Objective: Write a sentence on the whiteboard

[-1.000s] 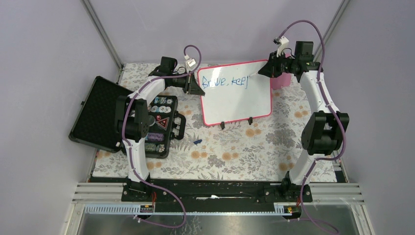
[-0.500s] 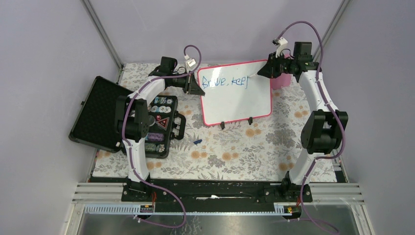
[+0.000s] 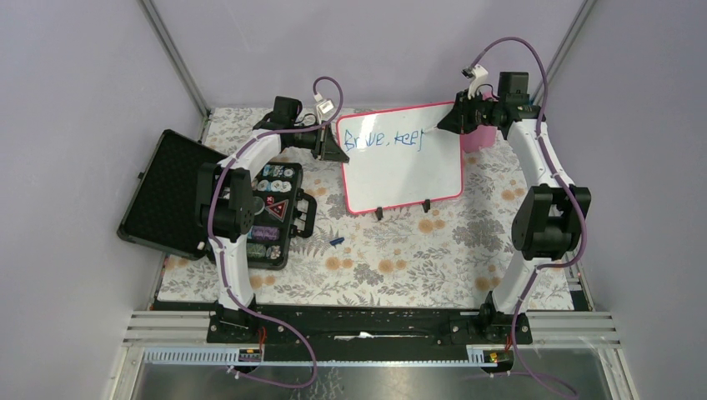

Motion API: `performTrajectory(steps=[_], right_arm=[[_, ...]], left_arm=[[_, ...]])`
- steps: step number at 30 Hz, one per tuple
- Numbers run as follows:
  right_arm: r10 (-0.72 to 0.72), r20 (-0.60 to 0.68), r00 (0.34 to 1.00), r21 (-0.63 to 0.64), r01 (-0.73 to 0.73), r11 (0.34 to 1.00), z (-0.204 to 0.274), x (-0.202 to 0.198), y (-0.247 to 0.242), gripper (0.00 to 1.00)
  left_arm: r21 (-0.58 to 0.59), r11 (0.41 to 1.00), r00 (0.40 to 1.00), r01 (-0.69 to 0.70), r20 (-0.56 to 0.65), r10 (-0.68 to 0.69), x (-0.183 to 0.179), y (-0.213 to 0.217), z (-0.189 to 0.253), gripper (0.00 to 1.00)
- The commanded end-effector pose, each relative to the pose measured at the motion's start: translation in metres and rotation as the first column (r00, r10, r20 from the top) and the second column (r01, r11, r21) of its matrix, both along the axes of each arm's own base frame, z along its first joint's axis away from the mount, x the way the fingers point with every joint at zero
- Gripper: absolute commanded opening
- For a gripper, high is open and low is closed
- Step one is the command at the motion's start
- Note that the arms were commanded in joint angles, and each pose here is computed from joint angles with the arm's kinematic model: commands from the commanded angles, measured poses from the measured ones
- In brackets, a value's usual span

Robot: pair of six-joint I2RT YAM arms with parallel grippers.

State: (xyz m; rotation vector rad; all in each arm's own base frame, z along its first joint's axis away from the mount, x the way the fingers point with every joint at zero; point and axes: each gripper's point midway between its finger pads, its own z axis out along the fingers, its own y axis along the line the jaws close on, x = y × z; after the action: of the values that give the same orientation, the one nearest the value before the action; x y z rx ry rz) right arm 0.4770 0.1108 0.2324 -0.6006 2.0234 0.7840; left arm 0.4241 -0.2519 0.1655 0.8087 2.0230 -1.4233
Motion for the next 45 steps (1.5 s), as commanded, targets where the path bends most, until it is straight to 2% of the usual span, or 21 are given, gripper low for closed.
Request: performTrajectory(steps=[1,45], right_arm=[[0.0,0.074,0.997,-0.006,0.001,1.0,0.022,0.011,0.003,0.0],[-0.039,0.078,0.996,-0.078,0.045,0.996,0.009,0.001,-0.015,0.0]], left_arm=[[0.008,1.0,0.993,0.009,0.116,-0.01,0.005,-0.002,0.01,0.0],[0.01,1.0,0.994,0.008,0.11,-0.009,0.005,-0.002,0.008,0.0]])
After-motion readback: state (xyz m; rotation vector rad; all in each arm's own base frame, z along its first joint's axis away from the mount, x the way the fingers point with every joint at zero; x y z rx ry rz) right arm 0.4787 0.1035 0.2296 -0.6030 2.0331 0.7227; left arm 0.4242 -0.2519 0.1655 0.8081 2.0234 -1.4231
